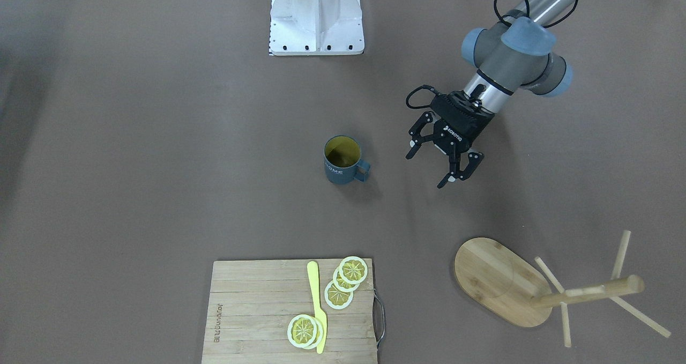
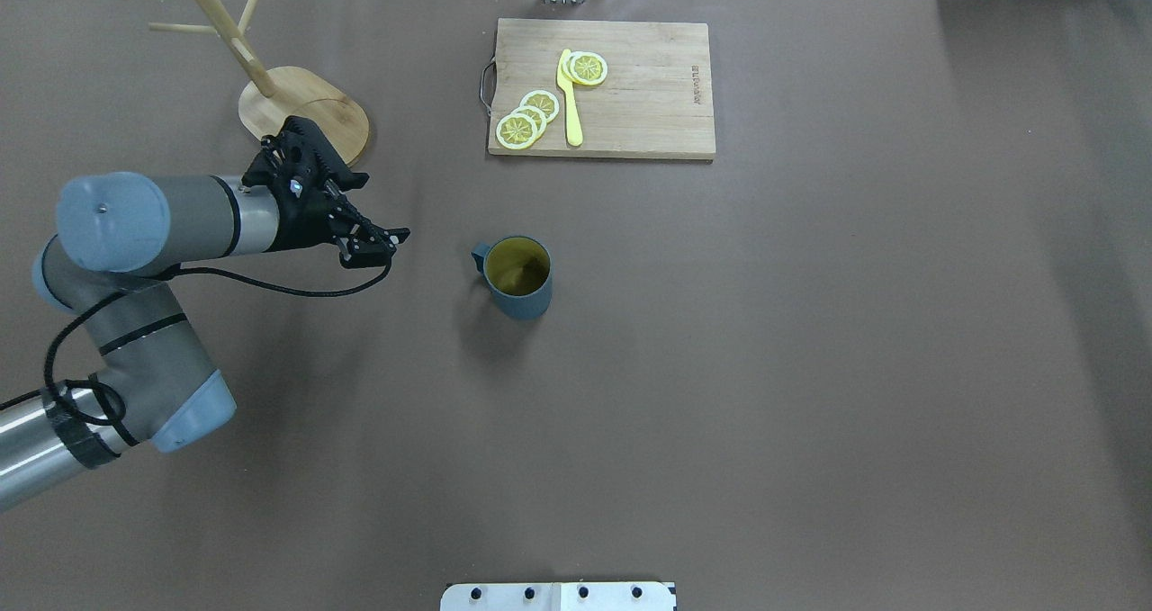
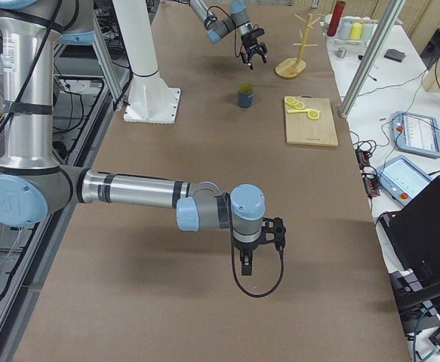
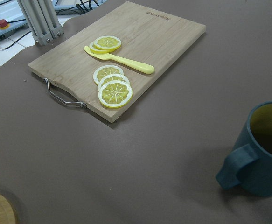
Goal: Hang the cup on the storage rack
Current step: 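Move the left gripper toward the blue mug's handle, then adjust the left gripper around the mug handle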
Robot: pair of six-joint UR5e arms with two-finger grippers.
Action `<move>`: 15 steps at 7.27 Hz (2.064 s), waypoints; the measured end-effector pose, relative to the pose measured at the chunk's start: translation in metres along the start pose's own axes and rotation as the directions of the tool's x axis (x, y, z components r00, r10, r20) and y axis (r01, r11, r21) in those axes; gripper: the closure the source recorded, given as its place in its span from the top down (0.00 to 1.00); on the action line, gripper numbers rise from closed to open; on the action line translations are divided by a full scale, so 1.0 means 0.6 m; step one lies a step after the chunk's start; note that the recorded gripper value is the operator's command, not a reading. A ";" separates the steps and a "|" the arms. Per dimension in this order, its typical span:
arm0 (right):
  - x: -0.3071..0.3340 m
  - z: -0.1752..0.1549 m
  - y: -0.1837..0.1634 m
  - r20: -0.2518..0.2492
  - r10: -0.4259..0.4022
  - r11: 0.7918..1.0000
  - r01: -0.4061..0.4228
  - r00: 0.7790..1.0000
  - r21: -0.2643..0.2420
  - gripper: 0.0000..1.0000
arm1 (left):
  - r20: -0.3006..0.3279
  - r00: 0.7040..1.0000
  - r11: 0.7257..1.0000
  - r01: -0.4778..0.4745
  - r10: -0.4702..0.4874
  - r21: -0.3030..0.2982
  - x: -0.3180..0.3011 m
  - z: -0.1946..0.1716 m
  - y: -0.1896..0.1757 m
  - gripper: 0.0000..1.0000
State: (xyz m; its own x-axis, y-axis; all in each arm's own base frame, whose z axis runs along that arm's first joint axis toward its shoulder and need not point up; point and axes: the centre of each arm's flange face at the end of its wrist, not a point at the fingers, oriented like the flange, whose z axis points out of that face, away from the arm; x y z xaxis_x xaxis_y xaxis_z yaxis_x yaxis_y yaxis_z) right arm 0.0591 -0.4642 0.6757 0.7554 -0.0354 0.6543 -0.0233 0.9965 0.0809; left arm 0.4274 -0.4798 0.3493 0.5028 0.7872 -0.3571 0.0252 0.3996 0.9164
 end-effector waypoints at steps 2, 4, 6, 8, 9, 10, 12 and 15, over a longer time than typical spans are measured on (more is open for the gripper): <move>0.002 0.001 0.001 0.001 0.006 1.000 -0.006 1.000 0.002 1.00 | 0.001 1.000 0.999 0.015 -0.015 0.032 0.057 0.047 0.009 0.91; 0.003 0.001 0.002 0.002 0.011 1.000 -0.011 1.000 0.002 1.00 | -0.010 0.998 0.998 0.060 -0.059 0.030 0.097 0.064 0.023 0.90; 0.003 0.002 0.002 0.003 0.016 1.000 -0.016 1.000 0.002 1.00 | -0.044 0.976 0.977 0.213 -0.212 0.005 0.137 0.080 0.044 0.85; 0.003 0.003 0.003 0.006 0.017 1.000 -0.017 1.000 0.001 1.00 | -0.083 0.927 0.930 0.368 -0.365 0.016 0.169 0.090 0.065 0.78; 0.003 0.003 0.004 0.007 0.017 1.000 -0.017 1.000 0.001 1.00 | -0.098 0.912 0.915 0.402 -0.397 0.037 0.177 0.090 0.068 0.77; 0.003 0.003 0.004 0.007 0.017 1.000 -0.017 1.000 0.000 1.00 | -0.110 0.906 0.908 0.415 -0.408 0.055 0.180 0.087 0.064 0.76; 0.003 0.003 0.005 0.008 0.018 1.000 -0.018 1.000 0.000 1.00 | -0.095 0.906 0.901 0.421 -0.413 0.101 0.175 0.084 0.055 0.73; 0.000 0.000 0.005 0.008 0.026 1.000 -0.026 1.000 0.004 1.00 | -0.036 0.923 0.910 0.385 -0.384 0.155 0.156 0.085 0.049 0.70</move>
State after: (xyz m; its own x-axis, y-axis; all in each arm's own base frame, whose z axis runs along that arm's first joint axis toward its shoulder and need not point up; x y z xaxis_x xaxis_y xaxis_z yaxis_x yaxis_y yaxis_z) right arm 0.0590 -0.4610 0.6761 0.7492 -0.0103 0.6622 -0.0455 0.9967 0.0669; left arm 0.5191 -0.4181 0.3518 0.4227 0.5899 -0.6879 0.3502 0.5938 0.7244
